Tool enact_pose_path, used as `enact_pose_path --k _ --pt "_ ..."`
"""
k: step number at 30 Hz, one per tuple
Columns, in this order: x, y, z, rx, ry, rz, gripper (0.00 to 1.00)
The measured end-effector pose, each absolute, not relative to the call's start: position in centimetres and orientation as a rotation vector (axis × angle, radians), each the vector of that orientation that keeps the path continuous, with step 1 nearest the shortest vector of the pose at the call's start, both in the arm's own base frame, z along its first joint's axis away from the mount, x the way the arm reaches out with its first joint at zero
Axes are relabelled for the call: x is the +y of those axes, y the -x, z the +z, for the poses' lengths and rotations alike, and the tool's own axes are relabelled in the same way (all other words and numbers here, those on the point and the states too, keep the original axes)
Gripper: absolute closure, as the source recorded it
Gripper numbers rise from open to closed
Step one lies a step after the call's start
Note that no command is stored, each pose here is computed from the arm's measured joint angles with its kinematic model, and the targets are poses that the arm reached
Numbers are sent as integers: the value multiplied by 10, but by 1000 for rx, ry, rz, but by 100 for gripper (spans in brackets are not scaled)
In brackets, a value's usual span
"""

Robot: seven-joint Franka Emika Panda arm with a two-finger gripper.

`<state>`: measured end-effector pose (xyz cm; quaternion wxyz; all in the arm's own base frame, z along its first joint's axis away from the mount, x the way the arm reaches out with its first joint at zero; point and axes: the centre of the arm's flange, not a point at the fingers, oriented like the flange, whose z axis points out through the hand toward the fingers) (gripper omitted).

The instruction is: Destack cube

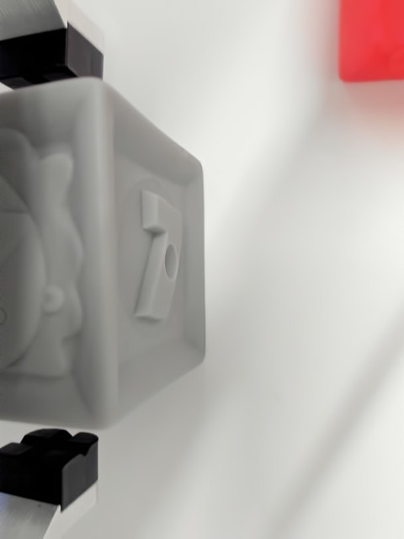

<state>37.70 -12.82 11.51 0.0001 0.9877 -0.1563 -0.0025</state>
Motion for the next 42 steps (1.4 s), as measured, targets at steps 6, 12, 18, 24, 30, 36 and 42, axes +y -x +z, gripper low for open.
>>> enact_pose_path --k 6,12,18,24,30,36,42 --pt "-128 -377 115 -491 -3103 -8 0" --pt "-128 -377 115 -491 -3103 -8 0" --pt "-128 -377 117 -491 -3103 -7 0" --pt "-129 -378 127 -492 -3103 -3 0" --pt "-129 -378 142 -491 -3103 -1 0" --pt "-129 -378 160 -488 -3104 1 0" --pt "-128 -378 180 -487 -3104 1 0"
